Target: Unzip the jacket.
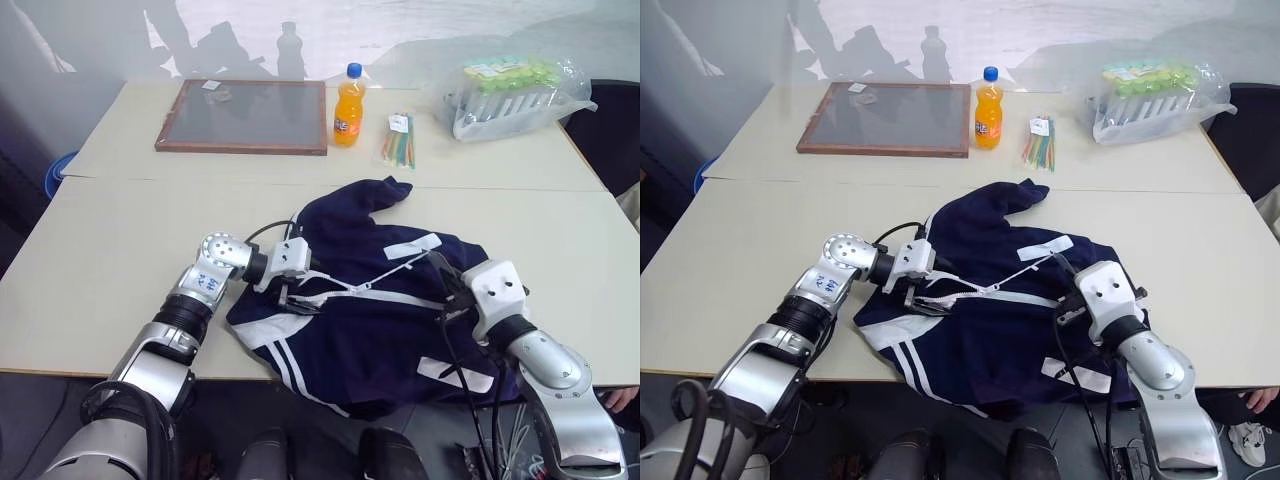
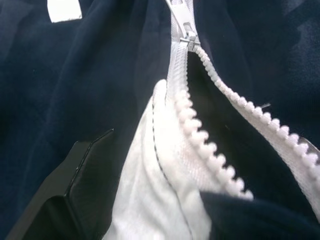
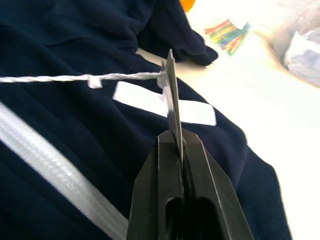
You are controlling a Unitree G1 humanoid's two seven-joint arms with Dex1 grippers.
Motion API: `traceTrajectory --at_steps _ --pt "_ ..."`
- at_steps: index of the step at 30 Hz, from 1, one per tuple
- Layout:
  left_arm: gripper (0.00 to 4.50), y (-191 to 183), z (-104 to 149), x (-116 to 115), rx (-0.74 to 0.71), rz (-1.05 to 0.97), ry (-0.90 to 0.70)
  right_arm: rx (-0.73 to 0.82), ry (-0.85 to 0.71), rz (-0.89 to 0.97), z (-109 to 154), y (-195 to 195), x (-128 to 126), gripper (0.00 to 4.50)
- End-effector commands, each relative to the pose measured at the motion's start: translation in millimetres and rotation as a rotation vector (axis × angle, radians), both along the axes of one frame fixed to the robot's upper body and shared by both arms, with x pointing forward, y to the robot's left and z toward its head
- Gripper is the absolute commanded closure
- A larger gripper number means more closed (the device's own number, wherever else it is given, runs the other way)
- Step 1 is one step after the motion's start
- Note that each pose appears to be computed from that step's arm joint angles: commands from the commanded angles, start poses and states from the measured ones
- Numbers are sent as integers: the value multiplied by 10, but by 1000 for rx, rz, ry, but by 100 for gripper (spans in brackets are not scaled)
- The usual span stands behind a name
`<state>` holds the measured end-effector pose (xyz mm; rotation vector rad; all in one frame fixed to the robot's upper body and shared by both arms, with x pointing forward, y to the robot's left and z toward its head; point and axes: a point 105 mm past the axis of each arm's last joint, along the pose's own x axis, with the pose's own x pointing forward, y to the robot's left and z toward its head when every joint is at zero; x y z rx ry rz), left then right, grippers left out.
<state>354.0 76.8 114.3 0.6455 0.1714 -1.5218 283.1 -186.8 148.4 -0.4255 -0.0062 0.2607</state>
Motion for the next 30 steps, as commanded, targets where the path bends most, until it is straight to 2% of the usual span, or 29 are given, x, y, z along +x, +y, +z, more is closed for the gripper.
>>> traceTrajectory --at_steps 1,9,17,23,28,30 --pt "0 126 -3 33 26 36 -21 3 -63 -143 152 -324 12 449" --pt "0 80 -81 2 4 46 7 -59 -91 -321 319 -1012 -98 449" --pt "0 38 -127 -6 -4 48 16 -127 -86 -467 380 -1752 -175 449" --pt "0 23 -128 -10 -12 52 11 13 -89 -669 448 -2468 -209 449" --pt "0 63 -113 -8 -15 66 2 108 -101 -714 533 -2682 -100 449" --pt "0 90 -103 -7 -17 75 -2 71 -70 -612 534 -2521 76 449"
